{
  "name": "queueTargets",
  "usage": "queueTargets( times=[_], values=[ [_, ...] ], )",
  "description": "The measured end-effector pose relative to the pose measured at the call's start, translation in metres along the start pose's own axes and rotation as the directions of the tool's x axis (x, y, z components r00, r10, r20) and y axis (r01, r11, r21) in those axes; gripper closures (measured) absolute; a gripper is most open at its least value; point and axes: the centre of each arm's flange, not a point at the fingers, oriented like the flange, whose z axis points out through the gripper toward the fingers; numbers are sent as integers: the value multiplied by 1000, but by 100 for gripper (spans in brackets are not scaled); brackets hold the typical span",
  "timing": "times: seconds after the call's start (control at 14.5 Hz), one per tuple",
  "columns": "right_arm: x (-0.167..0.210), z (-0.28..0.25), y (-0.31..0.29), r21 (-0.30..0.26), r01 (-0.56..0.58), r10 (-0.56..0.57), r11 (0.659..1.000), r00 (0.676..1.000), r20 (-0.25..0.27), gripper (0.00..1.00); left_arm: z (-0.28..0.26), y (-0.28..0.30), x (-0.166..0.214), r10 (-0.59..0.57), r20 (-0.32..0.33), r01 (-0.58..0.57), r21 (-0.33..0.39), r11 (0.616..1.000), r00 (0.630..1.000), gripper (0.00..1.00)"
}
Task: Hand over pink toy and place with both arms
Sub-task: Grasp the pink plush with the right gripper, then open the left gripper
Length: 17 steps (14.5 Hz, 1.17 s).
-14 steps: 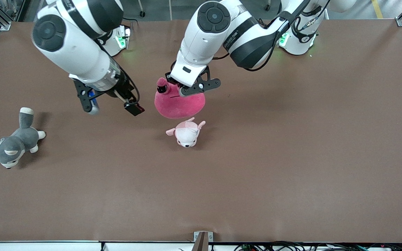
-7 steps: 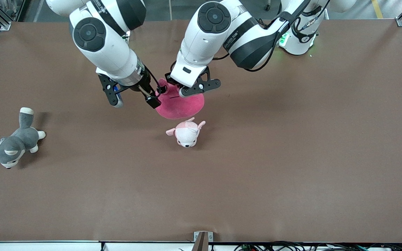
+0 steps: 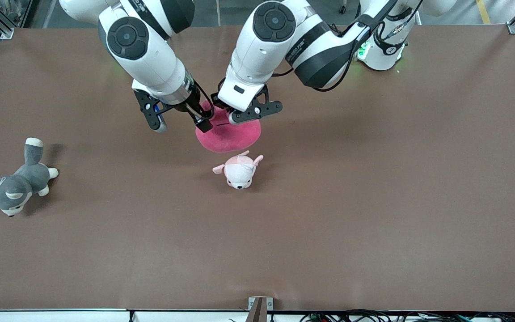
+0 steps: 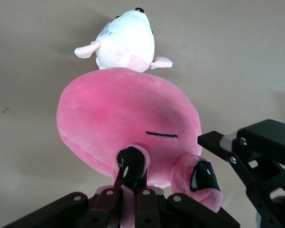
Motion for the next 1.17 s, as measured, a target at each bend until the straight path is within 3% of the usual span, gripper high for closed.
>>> queueTargets(
  times=[0.21,0.34,0.62,0.9,1.17],
  values=[
    [-3,-5,2,7,-4,4,1000,1000,24,22,0,0,0,0,0,0,0,1000,1000,89],
    [-3,-7,3,10,-4,4,1000,1000,27,41,0,0,0,1,0,-1,0,1000,1000,89],
    [-7,-8,4,11,2,-2,1000,1000,29,48,0,0,-1,1,0,-1,0,1000,1000,89],
    [-8,-9,4,13,3,-3,1000,1000,29,87,0,0,-1,1,1,-1,0,1000,1000,89],
    [3,-27,9,42,-9,7,999,1000,31,89,0,1,-2,2,0,-2,-4,1000,1000,89]
  ],
)
